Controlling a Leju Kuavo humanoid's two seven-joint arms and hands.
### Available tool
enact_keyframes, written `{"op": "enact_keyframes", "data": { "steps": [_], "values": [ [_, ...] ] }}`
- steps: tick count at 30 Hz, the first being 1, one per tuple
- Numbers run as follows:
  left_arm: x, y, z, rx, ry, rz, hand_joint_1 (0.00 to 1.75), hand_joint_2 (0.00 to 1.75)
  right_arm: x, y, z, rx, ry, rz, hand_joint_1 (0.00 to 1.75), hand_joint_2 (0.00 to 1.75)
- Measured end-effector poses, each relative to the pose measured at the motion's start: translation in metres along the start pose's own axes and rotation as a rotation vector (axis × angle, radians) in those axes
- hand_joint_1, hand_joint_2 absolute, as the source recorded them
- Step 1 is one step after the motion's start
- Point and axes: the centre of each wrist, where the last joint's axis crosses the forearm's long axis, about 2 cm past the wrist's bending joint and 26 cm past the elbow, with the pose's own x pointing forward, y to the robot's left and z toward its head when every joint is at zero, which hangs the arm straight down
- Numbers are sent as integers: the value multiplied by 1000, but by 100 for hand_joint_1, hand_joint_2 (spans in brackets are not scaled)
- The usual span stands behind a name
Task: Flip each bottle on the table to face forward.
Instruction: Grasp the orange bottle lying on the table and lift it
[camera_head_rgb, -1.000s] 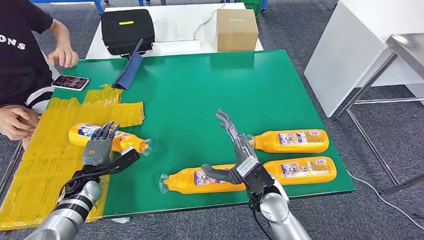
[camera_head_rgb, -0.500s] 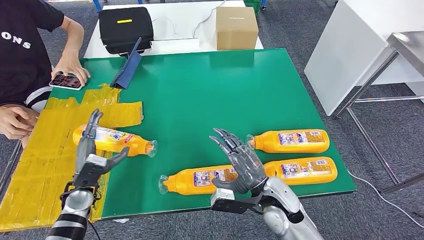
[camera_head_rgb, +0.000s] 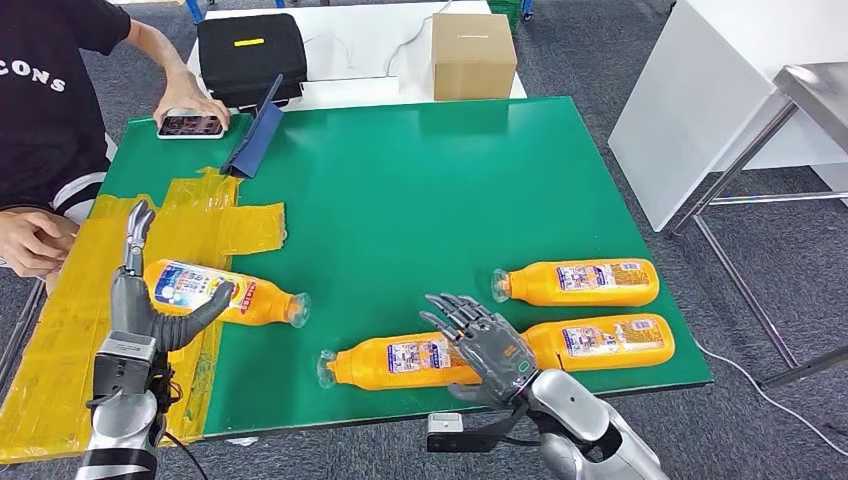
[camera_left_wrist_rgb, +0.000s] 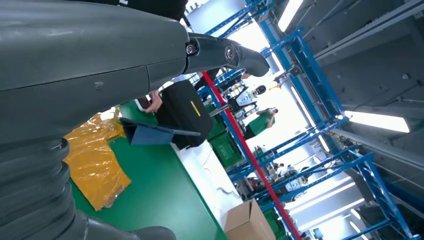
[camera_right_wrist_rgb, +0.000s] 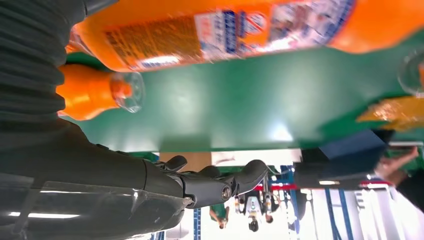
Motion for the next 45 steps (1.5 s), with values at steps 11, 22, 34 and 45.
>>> {"op": "enact_keyframes", "data": {
  "steps": [11,22,34,45],
  "values": [
    [8,-8,1,26,3,39,0,175,-9,23,0,139,190,-26,0,175],
    [11,-17,1,14,23,67,0,175,-9,42,-27,187,321,-45,0,175],
    [12,-20,2,3,40,71,0,175,-15,51,-40,221,417,44,1,175],
    [10,-26,0,-10,59,87,0,175,-38,55,-60,356,446,162,150,175]
  ]
}}
